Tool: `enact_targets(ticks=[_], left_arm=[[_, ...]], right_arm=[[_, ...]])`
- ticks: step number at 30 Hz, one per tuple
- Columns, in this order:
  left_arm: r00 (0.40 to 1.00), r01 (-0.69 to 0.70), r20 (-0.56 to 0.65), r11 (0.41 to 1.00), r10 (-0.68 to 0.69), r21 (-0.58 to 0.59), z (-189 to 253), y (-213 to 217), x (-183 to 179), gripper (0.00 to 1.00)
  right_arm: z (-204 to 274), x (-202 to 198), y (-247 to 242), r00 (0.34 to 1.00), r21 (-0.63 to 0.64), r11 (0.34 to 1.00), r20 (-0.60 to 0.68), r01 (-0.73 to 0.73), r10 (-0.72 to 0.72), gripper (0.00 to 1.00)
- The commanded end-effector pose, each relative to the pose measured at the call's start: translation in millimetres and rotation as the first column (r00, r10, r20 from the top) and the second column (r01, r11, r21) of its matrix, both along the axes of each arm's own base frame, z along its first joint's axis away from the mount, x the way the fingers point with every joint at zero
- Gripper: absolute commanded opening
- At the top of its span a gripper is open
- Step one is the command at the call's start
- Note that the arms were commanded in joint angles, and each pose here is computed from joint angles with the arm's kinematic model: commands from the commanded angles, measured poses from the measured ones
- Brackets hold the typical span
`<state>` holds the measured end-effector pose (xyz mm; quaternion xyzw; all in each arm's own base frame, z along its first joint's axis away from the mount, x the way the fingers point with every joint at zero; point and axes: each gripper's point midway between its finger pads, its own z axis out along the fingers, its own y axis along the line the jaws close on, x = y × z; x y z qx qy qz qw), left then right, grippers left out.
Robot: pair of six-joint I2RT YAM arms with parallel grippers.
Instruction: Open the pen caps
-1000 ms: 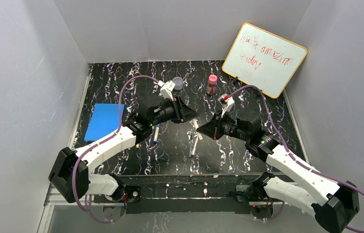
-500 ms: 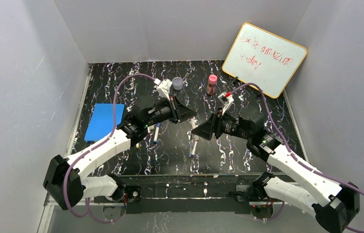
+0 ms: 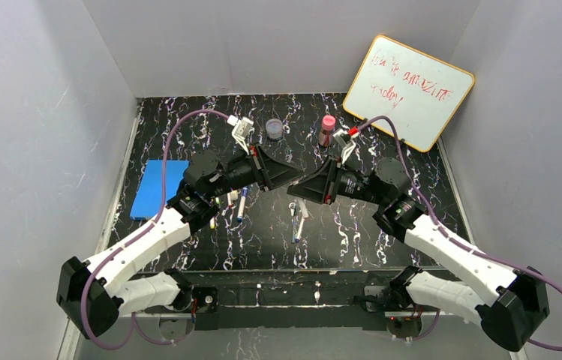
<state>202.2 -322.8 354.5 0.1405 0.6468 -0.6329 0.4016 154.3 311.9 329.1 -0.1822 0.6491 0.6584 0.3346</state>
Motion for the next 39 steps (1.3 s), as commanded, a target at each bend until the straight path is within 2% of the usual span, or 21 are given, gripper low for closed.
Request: enact_targets(ticks=[1,3,4,11,20,23,25,27,28,30,32,33,35,39], left_arm=[[0.998,0.032,0.048,0.998,-0.030,-0.051,23,4,-13,0.00],[0.999,0.016,0.052,0.998,-0.012,-0.062,28,6,-11,0.00],[0.998,-0.003,0.060,0.998,0.007,-0.070,33,8,-9,0.00],[0.956,-0.252,0.127,0.961,0.265,-0.111,67,32,24,0.00],[0.916,-0.360,0.132,0.922,0.378,-0.144,80,36,50,0.00],[0.903,-0.392,0.128,0.908,0.410,-0.146,78,39,56,0.00],[0.894,-0.413,0.133,0.902,0.428,-0.129,74,41,60,0.00],[0.883,-0.439,0.154,0.896,0.444,-0.065,64,42,66,0.00],[0.873,-0.463,0.166,0.886,0.459,-0.015,56,44,70,0.00],[0.856,-0.502,0.210,0.858,0.473,0.113,32,52,75,0.00],[0.823,-0.561,0.254,0.794,0.507,0.234,4,69,79,0.00],[0.812,-0.580,0.278,0.765,0.513,0.279,-10,80,77,0.00],[0.796,-0.604,0.318,0.713,0.515,0.355,-38,97,71,0.00],[0.773,-0.632,0.338,0.611,0.537,0.476,-96,131,58,0.00]], right_arm=[[32,-14,-3,0.996,0.113,0.992,0.065,-0.060,0.053,0.23],[28,-15,-4,0.997,0.107,0.993,0.060,-0.059,0.053,0.05],[24,-15,-4,0.997,0.101,0.994,0.056,-0.053,0.047,0.01],[-14,-23,-21,1.000,0.006,1.000,0.013,0.008,-0.008,0.01],[-21,-34,-43,0.997,-0.001,0.997,0.002,0.076,-0.076,0.01],[-16,-33,-46,0.995,-0.024,0.995,0.024,0.096,-0.096,0.01],[-16,-24,-51,0.986,-0.067,0.984,0.034,0.163,-0.161,0.01],[-24,-7,-60,0.964,-0.154,0.952,0.049,0.264,-0.260,0.01],[-34,5,-67,0.943,-0.225,0.916,0.058,0.333,-0.329,0.01],[-72,28,-91,0.886,-0.444,0.777,0.097,0.446,-0.453,0.01],[-105,46,-111,0.840,-0.590,0.631,0.162,0.503,-0.518,0.01],[-119,51,-117,0.832,-0.636,0.582,0.181,0.506,-0.525,0.01],[-145,53,-118,0.837,-0.690,0.542,0.173,0.479,-0.519,0.01],[-186,53,-103,0.855,-0.720,0.559,0.090,0.411,-0.511,0.01]])
